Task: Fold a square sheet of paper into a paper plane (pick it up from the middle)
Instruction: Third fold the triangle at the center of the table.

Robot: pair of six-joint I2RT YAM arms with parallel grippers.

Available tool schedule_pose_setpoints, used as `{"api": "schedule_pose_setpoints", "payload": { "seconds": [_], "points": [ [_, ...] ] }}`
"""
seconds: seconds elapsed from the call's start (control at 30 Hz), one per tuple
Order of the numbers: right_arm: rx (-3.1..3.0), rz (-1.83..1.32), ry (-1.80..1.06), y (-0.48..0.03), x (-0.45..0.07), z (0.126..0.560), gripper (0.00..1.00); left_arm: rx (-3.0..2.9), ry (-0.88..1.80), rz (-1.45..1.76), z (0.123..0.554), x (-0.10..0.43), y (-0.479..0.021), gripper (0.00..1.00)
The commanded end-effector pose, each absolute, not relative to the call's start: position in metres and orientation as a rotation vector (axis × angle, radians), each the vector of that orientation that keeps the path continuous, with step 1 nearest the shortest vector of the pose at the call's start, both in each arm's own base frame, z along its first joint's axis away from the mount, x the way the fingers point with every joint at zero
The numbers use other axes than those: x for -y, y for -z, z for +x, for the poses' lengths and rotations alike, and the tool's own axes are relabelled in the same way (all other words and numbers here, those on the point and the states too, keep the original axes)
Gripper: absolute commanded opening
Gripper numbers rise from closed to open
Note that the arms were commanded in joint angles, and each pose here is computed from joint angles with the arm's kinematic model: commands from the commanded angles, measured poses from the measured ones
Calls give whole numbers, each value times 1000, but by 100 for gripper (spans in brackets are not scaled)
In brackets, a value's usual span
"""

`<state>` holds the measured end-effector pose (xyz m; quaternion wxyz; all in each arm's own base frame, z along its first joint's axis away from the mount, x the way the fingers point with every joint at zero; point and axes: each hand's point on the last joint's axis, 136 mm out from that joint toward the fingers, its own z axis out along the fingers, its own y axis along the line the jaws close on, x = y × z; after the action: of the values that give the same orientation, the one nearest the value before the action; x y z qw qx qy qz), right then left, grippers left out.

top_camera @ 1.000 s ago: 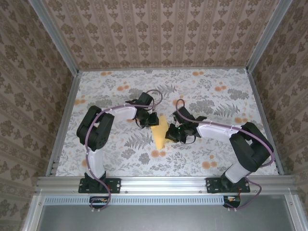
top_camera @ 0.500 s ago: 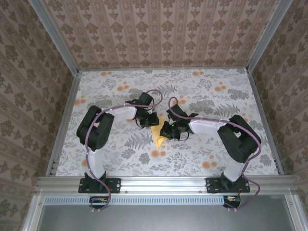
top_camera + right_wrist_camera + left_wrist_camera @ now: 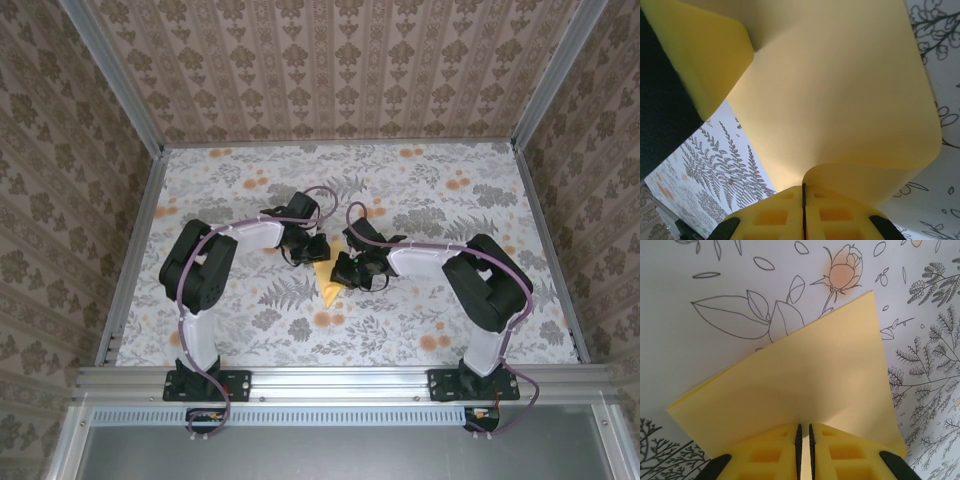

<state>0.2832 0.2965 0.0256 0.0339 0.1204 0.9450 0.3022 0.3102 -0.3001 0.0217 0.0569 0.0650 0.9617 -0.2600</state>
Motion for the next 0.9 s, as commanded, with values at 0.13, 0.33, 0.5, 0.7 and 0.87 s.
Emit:
{"api": "schedule_pose_setpoints", "payload": {
  "seconds": [0.13,0.33,0.5,0.7,0.87],
  "points": [
    [-2886,355,-950,-29,-306,291,9,-2948,790,239,302,300,-14,16],
    [-2904,331,-949,-26,-307,288,9,-2949,795,240,301,301,-14,16],
    [-2918,324,-942,-23,-307,285,9,-2949,799,241,301,301,-13,16],
    [-2940,325,-925,-19,-306,282,10,-2949,808,245,300,303,-14,17],
    [-2963,321,-915,-16,-303,277,11,-2949,812,246,300,303,-14,17]
  ]
}}
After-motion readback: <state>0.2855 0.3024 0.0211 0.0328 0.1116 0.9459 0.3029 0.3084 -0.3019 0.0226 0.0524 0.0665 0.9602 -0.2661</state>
